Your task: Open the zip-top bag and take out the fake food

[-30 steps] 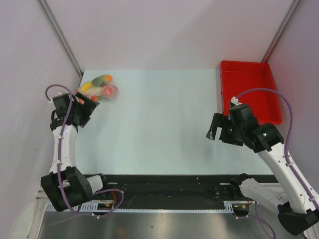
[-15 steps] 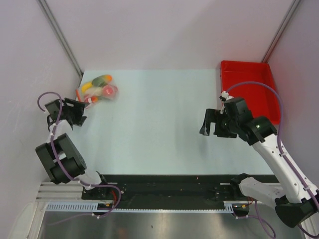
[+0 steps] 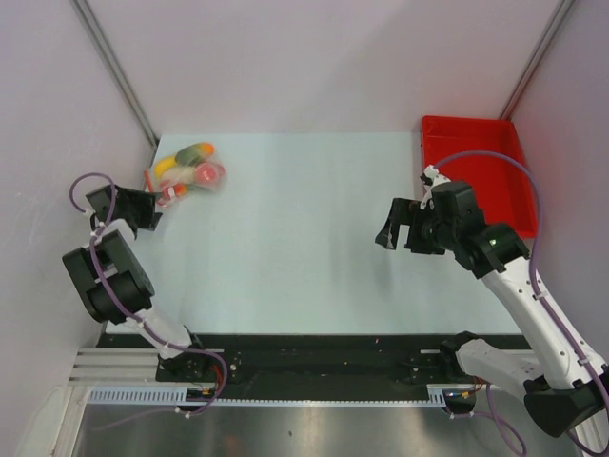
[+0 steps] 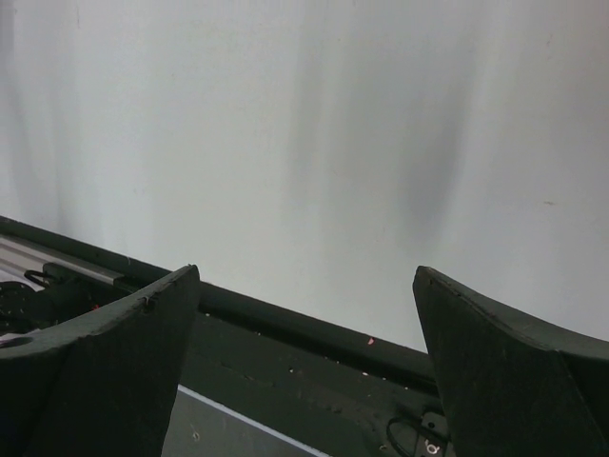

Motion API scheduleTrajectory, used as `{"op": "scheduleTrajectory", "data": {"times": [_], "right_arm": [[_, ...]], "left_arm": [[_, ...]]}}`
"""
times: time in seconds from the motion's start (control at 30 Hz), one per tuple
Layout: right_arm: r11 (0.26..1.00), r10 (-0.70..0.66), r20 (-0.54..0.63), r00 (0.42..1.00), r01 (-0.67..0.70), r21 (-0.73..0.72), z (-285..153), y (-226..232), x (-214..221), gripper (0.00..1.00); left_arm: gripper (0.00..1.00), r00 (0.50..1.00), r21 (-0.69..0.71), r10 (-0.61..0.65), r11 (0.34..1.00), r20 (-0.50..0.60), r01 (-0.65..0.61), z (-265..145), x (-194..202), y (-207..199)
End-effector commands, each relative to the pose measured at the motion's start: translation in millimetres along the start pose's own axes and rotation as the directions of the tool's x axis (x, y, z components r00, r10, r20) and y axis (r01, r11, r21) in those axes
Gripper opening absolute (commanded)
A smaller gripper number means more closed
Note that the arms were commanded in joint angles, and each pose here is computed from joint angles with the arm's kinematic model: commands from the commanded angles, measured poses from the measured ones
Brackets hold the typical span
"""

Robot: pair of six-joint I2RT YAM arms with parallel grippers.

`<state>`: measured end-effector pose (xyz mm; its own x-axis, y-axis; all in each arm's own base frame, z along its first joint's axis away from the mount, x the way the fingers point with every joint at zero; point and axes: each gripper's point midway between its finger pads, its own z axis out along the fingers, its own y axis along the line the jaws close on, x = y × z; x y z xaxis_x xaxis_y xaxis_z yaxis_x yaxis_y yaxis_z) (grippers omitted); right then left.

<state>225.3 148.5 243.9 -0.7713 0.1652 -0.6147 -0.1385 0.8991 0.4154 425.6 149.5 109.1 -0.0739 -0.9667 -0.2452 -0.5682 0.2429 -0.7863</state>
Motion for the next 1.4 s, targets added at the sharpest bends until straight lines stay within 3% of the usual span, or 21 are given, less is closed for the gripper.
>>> {"op": "scheduleTrajectory", "data": {"times": [0.0, 0.2, 0.23, 0.3, 0.43, 0.5, 0.67, 0.83, 1.03, 1.13, 1.17, 1.23, 1.3, 1.37], "right_arm": [[0.999, 0.011, 0.053, 0.999, -0.009, -0.045, -0.5, 9.1, -14.1, 1.0], [0.998, 0.025, 0.046, 0.999, -0.022, -0.055, 11.9, 13.3, -18.4, 1.0], [0.998, 0.025, 0.043, 0.999, -0.023, -0.057, 21.3, 14.7, -21.3, 1.0], [0.998, 0.019, 0.046, 0.999, -0.016, -0.06, 26.8, 16.8, -24.2, 1.0], [0.998, -0.012, 0.057, 0.998, 0.015, -0.056, 42.6, 16.7, -26.9, 1.0], [0.997, -0.03, 0.059, 0.998, 0.034, -0.063, 51.0, 17.5, -28.1, 1.0], [0.977, -0.111, 0.09, 0.99, 0.125, -0.172, 72.8, 39.0, -31.6, 1.0], [0.93, -0.216, 0.163, 0.963, 0.253, -0.267, 94.6, 68.3, -37.0, 1.0], [0.788, -0.349, 0.348, 0.87, 0.473, -0.394, 105.5, 132.0, -43.4, 1.0], [0.662, -0.403, 0.454, 0.795, 0.596, -0.455, 110.8, 166.0, -39.9, 1.0], [0.601, -0.429, 0.516, 0.741, 0.661, -0.449, 110.4, 176.9, -41.7, 1.0], [0.544, -0.45, 0.547, 0.706, 0.702, -0.459, 115.2, 192.5, -35.1, 1.0], [0.419, -0.497, 0.611, 0.616, 0.787, -0.452, 125.8, 206.5, -26.9, 0.96], [0.328, -0.498, 0.66, 0.562, 0.827, -0.456, 133.0, 222.3, -16.7, 0.95]], "left_arm": [[0.62, 0.999, 0.052, -0.032, 0.998, 0.035, 0.03, 10.7, -15.5, -19.3], [0.47, 1.0, 0.043, -0.019, 0.999, 0.02, 0.018, 19.5, -14.2, -17.6], [0.29, 1.0, 0.062, -0.011, 0.998, -0.007, 0.011, 23.6, -11.8, -20.7], [0.19, 1.0, 0.079, -0.002, 0.997, -0.029, 0.004, 23.9, -7.7, -25.4], [0.1, 0.997, 0.101, 0.036, 0.994, -0.068, -0.029, 21.9, 1.9, -36.9], [0.01, 0.995, 0.107, 0.056, 0.993, -0.081, -0.047, 14.3, 10.2, -45.6], [0.0, 0.979, 0.104, 0.15, 0.985, -0.141, -0.136, -7.6, 46.3, -63.3], [0.0, 0.93, 0.108, 0.279, 0.96, -0.239, -0.26, -42.2, 102.8, -85.9], [0.0, 0.874, 0.092, 0.382, 0.924, -0.3, -0.372, -86.2, 147.0, -96.4], [0.0, 0.857, 0.083, 0.404, 0.913, -0.322, -0.399, -105.7, 165.2, -89.7], [0.0, 0.856, 0.098, 0.414, 0.909, -0.309, -0.405, -117.3, 166.3, -92.7], [0.0, 0.851, 0.088, 0.409, 0.911, -0.33, -0.404, -129.7, 175.4, -85.8], [0.0, 0.848, 0.116, 0.42, 0.907, -0.323, -0.405, -146.1, 180.0, -90.0], [0.0, 0.848, 0.116, 0.415, 0.909, -0.329, -0.4, -157.0, 184.4, -89.1]]}}
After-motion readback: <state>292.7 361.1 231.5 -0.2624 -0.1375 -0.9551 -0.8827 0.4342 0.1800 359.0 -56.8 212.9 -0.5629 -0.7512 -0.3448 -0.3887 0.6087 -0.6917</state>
